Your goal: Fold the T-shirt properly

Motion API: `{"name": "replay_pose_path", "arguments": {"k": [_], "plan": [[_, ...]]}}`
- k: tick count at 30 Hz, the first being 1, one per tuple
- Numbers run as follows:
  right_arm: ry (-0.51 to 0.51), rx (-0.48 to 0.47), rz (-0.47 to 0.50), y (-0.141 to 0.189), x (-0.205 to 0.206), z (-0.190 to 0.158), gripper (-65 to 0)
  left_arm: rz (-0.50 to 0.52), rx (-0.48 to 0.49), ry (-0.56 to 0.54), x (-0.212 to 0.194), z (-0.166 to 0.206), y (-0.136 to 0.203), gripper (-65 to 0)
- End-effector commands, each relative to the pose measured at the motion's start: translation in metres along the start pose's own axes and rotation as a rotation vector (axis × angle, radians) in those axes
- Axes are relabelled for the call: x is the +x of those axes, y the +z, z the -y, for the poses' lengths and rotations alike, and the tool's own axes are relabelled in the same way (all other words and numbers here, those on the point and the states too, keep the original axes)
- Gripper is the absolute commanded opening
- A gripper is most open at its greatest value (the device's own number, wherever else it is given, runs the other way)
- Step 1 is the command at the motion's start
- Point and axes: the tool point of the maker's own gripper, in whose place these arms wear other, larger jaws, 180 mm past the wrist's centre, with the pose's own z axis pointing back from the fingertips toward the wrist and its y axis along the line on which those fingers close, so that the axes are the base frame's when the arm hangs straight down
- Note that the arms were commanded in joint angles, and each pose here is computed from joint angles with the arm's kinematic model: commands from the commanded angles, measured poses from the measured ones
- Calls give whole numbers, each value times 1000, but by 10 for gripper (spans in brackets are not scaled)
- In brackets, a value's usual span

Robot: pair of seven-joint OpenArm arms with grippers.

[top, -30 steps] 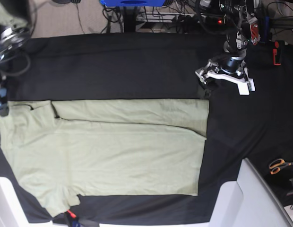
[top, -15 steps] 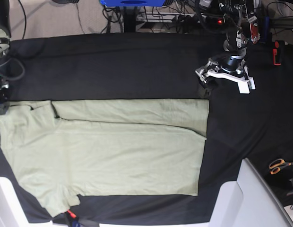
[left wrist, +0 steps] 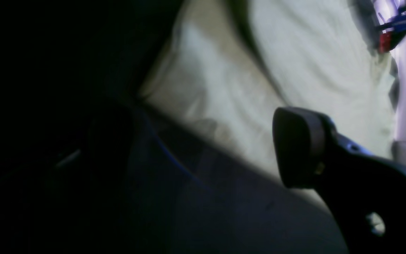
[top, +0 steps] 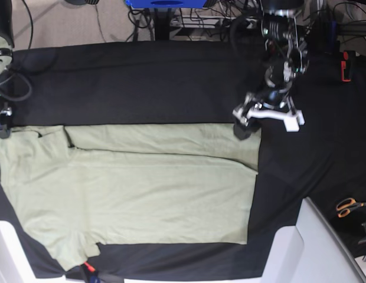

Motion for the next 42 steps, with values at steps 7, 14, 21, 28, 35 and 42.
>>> {"name": "replay_pose_path", "arguments": {"k": [7,14,21,28,35,42], "plan": [[4,9,9,0,9,-4,-650,-28,-4,34,0,7,-23,-41],[5,9,10,1,10,-4,-650,-48,7,56,-6,5,-31,-84],[3,11,6,0,8,-5,-650,-71,36,72,-14,-8,-31,-650],[116,4,-69,-6,-6,-12,-650,-67,30,44,-7,-7,-30,-650],[121,-9,-77,-2,-9,-3,-650,-46,43,-1,0,-19,-11,-650],[191,-31,-69,11,-4,7,-650,-41,56,-32,0,-28,5,-650]]}}
